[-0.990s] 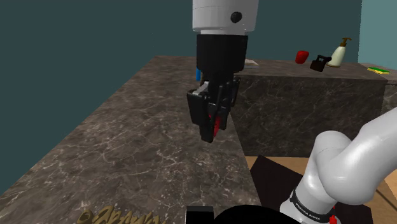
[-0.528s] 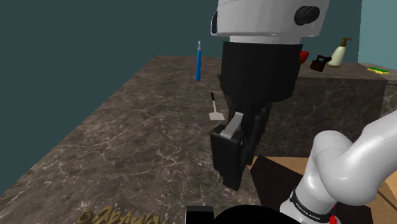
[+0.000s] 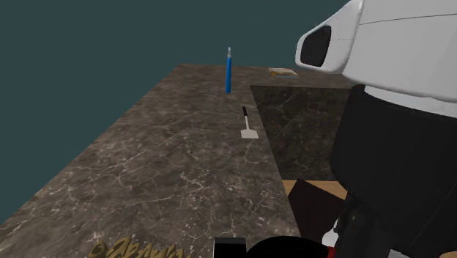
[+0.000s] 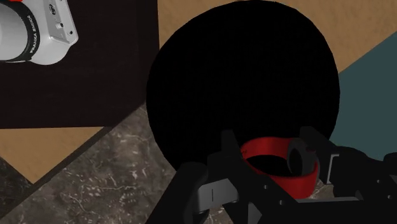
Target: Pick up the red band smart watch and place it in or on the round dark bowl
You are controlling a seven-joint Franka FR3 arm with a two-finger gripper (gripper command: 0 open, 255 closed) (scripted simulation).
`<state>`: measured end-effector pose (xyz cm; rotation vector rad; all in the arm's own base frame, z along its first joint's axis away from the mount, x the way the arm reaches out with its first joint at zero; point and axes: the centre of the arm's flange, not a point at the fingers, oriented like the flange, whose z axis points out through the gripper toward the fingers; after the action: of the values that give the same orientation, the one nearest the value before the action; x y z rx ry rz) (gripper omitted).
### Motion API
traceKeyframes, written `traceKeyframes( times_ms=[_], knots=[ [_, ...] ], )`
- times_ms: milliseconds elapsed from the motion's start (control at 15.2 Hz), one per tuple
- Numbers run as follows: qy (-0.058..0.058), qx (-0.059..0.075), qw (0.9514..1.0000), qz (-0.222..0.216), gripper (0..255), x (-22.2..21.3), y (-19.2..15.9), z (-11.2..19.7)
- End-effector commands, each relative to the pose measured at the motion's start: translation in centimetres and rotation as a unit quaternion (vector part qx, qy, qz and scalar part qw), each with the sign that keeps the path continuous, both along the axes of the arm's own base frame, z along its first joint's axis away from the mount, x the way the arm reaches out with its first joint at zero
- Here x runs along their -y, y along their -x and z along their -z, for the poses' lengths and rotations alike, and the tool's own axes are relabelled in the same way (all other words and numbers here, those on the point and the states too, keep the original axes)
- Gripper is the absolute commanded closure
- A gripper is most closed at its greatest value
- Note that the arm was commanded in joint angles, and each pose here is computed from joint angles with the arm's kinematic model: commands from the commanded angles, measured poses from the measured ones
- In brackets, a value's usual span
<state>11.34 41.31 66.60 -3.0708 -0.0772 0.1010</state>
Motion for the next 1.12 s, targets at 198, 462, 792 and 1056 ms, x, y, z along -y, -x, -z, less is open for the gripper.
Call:
traceKeyframes(
  times_ms=[198,462,792,1056],
  knots=[
    [0.000,0.000,1.0000,0.000,255,-0.6,0.9,2.1],
    [0.000,0.000,1.0000,0.000,255,-0.6,0.9,4.2],
    [0.000,0.000,1.0000,0.000,255,-0.6,0.9,6.2],
    [0.000,0.000,1.0000,0.000,255,-0.6,0.9,6.2]
  ],
)
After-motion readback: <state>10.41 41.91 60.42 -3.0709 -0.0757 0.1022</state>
